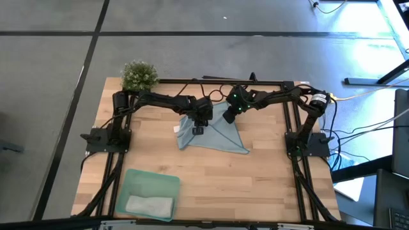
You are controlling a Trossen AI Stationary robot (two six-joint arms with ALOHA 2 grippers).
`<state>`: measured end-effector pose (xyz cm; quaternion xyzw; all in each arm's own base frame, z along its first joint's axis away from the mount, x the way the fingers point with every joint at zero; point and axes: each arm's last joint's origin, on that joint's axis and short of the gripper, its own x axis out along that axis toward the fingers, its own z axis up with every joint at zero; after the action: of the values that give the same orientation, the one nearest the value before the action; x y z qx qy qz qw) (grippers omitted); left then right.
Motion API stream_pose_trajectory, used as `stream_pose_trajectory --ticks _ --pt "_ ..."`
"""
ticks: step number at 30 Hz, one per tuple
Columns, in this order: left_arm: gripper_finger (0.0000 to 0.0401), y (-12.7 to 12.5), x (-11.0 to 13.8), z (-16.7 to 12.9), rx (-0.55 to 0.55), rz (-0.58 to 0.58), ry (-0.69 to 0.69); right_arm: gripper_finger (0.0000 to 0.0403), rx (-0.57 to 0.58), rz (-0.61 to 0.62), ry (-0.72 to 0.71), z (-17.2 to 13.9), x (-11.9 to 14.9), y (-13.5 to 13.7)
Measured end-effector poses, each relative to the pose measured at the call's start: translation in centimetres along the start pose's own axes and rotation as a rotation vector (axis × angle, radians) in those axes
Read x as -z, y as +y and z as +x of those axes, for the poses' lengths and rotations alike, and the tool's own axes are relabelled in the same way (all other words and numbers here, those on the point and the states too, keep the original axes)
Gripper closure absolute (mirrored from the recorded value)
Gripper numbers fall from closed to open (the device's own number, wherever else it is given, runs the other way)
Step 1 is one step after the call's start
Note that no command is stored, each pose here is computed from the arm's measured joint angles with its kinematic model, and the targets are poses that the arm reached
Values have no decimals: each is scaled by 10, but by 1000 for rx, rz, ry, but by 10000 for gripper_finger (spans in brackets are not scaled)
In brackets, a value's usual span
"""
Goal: Roll microfiber towels into tight, uniform cylinder then place into a basket
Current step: Roll the blue microfiber cloth
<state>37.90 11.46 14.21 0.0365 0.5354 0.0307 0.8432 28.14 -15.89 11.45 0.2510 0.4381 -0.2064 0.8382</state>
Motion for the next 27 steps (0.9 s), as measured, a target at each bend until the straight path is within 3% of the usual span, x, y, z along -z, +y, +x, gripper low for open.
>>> stream_pose_trajectory --ticks 9,27 --pt "393 -1 3 5 -2 26 35 402 -1 -1 -6 0 -1 0" --pt "400 4 -24 -45 0 -6 97 402 -1 -2 -5 0 -1 0"
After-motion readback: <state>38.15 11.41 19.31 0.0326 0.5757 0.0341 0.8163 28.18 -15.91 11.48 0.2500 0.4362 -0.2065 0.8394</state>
